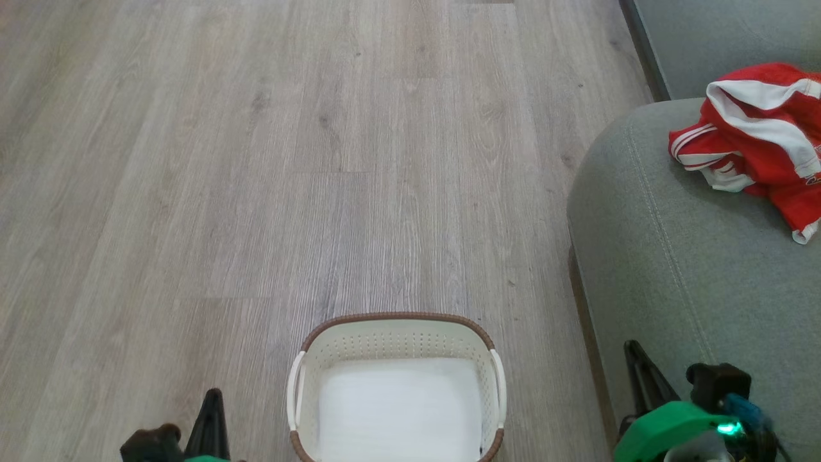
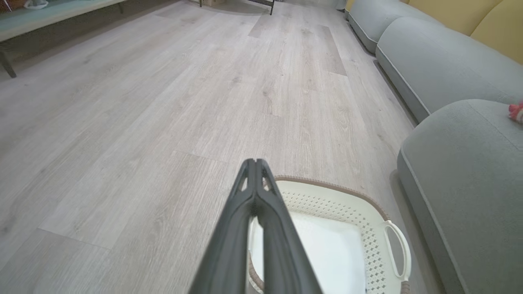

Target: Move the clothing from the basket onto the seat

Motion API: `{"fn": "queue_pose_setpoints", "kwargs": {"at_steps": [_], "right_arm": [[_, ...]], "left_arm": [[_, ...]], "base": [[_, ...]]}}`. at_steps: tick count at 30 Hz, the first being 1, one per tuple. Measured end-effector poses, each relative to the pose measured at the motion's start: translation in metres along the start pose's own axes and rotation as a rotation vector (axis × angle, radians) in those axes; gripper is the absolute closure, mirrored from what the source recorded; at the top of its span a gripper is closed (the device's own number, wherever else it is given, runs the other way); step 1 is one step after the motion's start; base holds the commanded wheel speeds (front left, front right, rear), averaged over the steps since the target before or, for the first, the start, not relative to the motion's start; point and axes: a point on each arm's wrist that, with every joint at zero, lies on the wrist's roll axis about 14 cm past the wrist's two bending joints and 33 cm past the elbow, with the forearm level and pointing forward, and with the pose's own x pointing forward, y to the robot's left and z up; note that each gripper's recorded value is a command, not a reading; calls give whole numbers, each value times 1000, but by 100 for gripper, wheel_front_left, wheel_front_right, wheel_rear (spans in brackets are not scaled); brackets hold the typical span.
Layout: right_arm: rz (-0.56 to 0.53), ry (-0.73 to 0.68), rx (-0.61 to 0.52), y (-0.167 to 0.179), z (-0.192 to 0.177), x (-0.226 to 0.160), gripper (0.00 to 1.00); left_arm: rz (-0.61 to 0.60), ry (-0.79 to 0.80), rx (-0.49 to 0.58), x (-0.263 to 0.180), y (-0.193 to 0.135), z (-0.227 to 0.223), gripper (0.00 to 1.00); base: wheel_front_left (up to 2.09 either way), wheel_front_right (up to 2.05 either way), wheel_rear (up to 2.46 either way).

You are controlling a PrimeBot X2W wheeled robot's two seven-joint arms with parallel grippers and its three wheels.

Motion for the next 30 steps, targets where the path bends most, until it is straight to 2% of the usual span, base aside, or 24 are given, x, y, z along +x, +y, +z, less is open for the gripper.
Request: {"fn": "queue_pose_setpoints", "kwargs": {"at_steps": [30], "right_arm": [[-79,-11,333,-17,6,1,100]], "left_arm": [[19,61,-329,16,2,4,100]], "base": [[0,0,0]]}}
